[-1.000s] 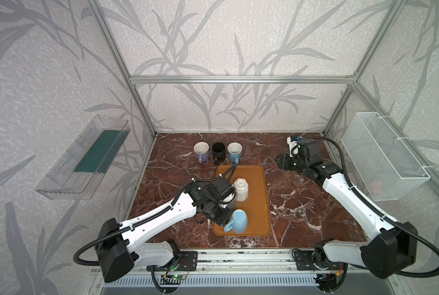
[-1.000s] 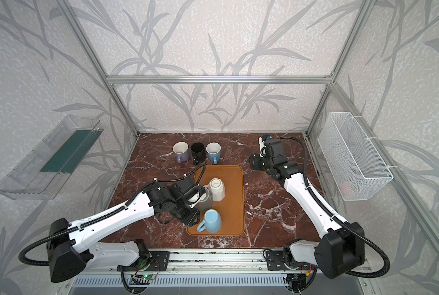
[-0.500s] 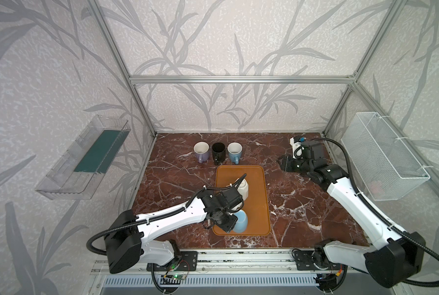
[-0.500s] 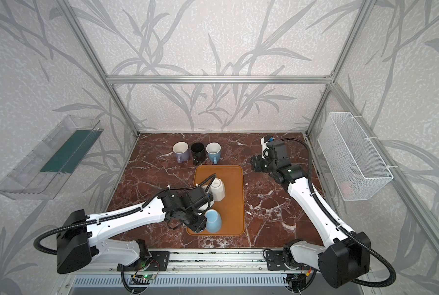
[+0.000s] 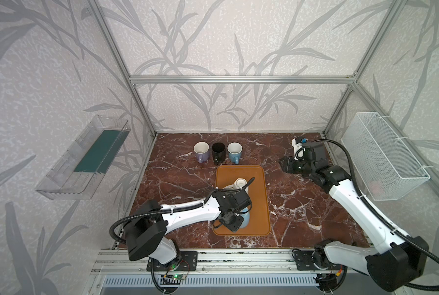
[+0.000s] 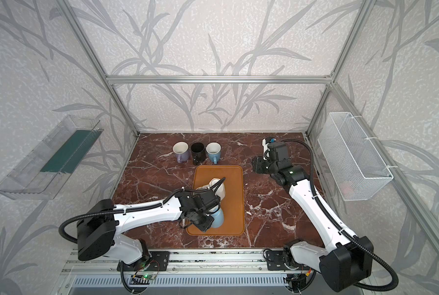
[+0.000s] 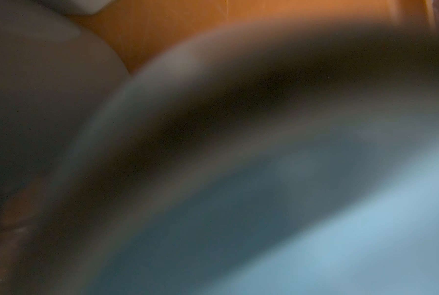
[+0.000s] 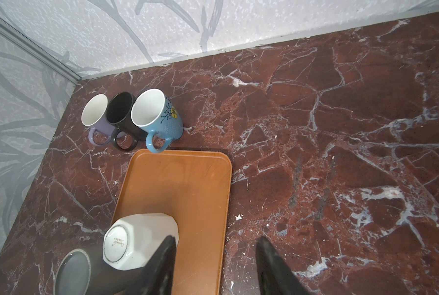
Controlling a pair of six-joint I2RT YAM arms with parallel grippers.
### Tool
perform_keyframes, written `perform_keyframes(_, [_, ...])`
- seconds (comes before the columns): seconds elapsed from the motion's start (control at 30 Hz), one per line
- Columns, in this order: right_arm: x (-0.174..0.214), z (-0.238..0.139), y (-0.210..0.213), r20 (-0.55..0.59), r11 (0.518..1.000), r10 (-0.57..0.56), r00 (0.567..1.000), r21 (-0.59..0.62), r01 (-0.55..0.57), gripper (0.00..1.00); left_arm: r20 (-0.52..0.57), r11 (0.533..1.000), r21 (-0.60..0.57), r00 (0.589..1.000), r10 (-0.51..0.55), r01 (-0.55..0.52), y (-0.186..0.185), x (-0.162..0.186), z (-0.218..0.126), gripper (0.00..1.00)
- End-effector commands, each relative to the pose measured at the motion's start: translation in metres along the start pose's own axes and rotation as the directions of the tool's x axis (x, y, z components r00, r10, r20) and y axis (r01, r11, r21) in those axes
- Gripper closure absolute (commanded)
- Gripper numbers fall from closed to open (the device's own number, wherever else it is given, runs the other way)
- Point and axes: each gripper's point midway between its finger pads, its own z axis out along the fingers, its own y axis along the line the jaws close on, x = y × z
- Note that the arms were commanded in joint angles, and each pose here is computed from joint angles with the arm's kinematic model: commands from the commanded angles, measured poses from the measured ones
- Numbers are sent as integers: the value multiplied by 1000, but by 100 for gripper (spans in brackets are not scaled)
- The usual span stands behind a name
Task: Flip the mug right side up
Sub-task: 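Lower the left gripper onto the upside-down light blue mug and grasp it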
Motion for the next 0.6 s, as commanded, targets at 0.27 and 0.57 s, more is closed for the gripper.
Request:
perform_keyframes(0.27, [2, -12, -5, 11, 1000, -2, 1000, 25, 2, 48, 56, 998, -64, 998, 11, -7, 6, -19, -1, 73])
perform_keyframes(0.57, [4, -13, -6, 12, 1000, 3, 1000, 24, -3, 48, 73, 999, -50, 997, 8, -4, 5, -19, -5, 82])
